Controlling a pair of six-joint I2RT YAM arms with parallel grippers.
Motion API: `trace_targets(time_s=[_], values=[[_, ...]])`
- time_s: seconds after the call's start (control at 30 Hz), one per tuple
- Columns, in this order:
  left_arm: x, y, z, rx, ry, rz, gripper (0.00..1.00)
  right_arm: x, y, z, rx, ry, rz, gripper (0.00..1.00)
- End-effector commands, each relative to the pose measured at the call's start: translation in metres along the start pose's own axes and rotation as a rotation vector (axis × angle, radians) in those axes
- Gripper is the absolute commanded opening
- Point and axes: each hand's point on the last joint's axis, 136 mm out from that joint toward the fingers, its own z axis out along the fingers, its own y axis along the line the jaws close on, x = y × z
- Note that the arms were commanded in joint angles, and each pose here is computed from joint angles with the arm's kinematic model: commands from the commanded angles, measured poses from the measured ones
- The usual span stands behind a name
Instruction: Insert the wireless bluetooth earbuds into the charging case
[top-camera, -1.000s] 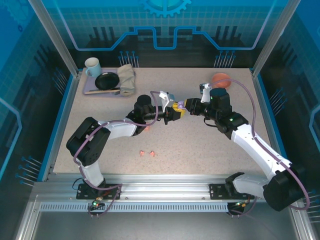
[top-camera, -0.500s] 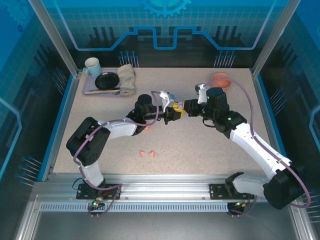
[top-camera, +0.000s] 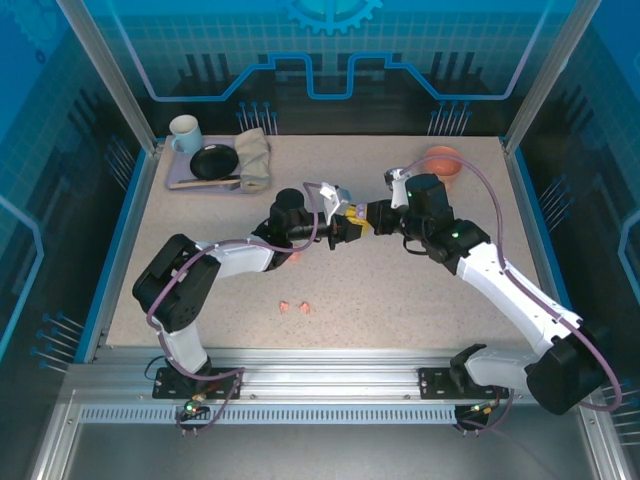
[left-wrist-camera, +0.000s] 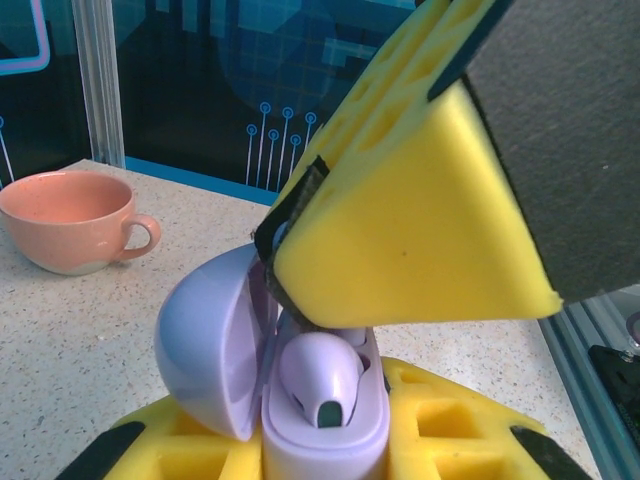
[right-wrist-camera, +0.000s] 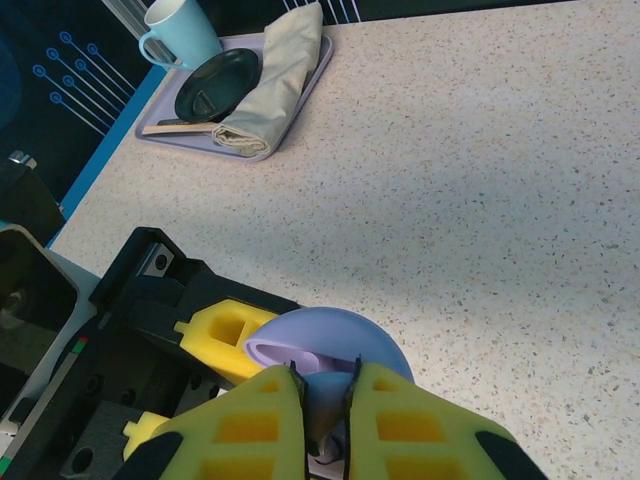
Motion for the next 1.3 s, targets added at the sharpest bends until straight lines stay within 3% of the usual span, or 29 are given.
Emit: trace_targets(time_s=[0.0,0.2,1.07,1.13,1.27], values=[[-0.024,-0.011,0.002,0.033,-0.05,0.083,0.0,-0.018,0.007,-0.014,-0.008,-0.045,0.011,0.12],[-0.025,-0.011,0.001,0.03,-0.054,0.083,0.0,-0.021,0.006,-0.016,-0.013,-0.049,0.019,0.12],[-0.036,-0.009,-0.003,-0.006,-0.091,0.112,0.0,0.031,-0.014,0.006,0.028,0.081,0.032,0.1],[-0.035,-0.008,-0.003,-0.007,-0.09,0.111,0.0,0.03,-0.012,0.005,0.025,0.08,0.035,0.13],[-0.033,-0.008,-0.002,-0.004,-0.087,0.103,0.0,0.023,-0.012,0.001,0.036,0.068,0.054,0.29]])
